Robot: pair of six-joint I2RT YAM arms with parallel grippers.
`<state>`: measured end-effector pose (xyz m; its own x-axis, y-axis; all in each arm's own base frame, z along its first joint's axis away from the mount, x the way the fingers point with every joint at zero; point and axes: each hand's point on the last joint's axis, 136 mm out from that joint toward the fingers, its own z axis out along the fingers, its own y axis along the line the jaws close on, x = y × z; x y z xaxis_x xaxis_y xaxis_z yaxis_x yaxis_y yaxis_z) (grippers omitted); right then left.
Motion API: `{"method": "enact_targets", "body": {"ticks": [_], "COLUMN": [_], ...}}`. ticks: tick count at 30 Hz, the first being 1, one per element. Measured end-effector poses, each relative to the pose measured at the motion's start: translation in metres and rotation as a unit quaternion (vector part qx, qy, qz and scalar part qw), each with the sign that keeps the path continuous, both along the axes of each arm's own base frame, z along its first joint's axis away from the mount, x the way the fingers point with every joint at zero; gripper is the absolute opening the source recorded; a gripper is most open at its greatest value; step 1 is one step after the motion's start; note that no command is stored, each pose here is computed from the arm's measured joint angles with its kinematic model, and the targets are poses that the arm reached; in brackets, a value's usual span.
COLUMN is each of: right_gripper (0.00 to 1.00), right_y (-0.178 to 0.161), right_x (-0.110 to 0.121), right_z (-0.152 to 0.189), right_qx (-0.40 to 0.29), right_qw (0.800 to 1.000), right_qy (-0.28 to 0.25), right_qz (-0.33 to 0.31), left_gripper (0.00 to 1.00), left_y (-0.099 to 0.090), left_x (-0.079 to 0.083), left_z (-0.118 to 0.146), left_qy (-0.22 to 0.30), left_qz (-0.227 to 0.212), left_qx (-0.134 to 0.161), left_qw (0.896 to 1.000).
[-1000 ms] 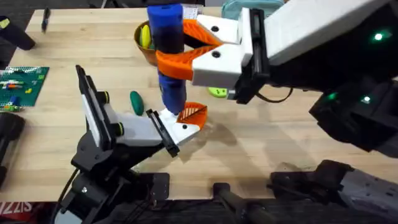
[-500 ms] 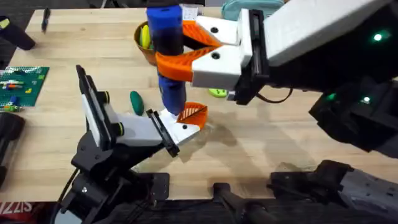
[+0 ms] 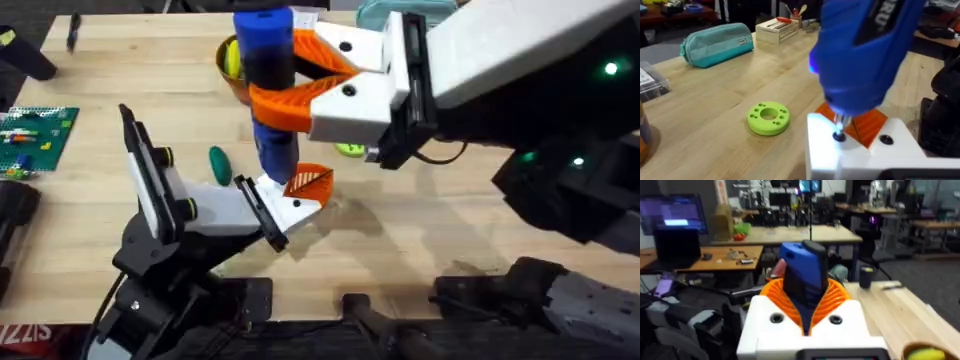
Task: Pick up the gripper from the table and insert it into the empty holder that is missing its gripper. Then pick up a screw, insert it into the mounting hole, and use the screwdriver to tighten it. Finally, clean up the table by picking up the vegetable and placing it into the bucket.
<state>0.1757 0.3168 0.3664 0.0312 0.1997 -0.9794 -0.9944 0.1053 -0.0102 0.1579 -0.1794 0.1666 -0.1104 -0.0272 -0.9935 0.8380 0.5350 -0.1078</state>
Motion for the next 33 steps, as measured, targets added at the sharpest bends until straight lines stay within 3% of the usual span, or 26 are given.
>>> {"method": "enact_targets", "body": {"ticks": [6, 10, 19, 24, 27, 28, 33], "right_gripper": [0.049, 0.049, 0.049, 0.049, 0.049, 0.049, 0.049], "right_y": [-0.006, -0.011, -0.017, -0.026, -0.037, -0.054, -0.069], "right_x": [-0.014, -0.015, -0.013, 0.003, 0.020, 0.042, 0.061], "right_z": [0.021, 0.034, 0.043, 0.042, 0.041, 0.041, 0.042], "right_qx": [0.056, 0.075, 0.085, 0.082, 0.079, 0.076, 0.074], "right_qw": [0.997, 0.996, 0.994, 0.995, 0.994, 0.990, 0.986], "right_qy": [-0.042, -0.054, -0.061, -0.060, -0.064, -0.071, -0.075], "right_qz": [0.026, 0.016, 0.006, -0.019, -0.051, -0.093, -0.130], "left_gripper": [0.014, 0.014, 0.014, 0.014, 0.014, 0.014, 0.014], "left_y": [0.000, 0.000, 0.000, 0.000, 0.000, 0.000, 0.000], "left_x": [-0.002, -0.001, 0.000, 0.000, 0.000, 0.000, 0.000], "left_z": [0.015, -0.002, -0.002, -0.002, -0.002, -0.002, -0.002], "left_qy": [-0.024, 0.005, 0.005, 0.005, 0.005, 0.005, 0.005], "left_qz": [-0.002, -0.001, -0.001, -0.001, -0.001, -0.001, -0.001], "left_qx": [-0.007, 0.005, 0.004, 0.004, 0.004, 0.004, 0.004], "left_qw": [1.000, 1.000, 1.000, 1.000, 1.000, 1.000, 1.000]}}
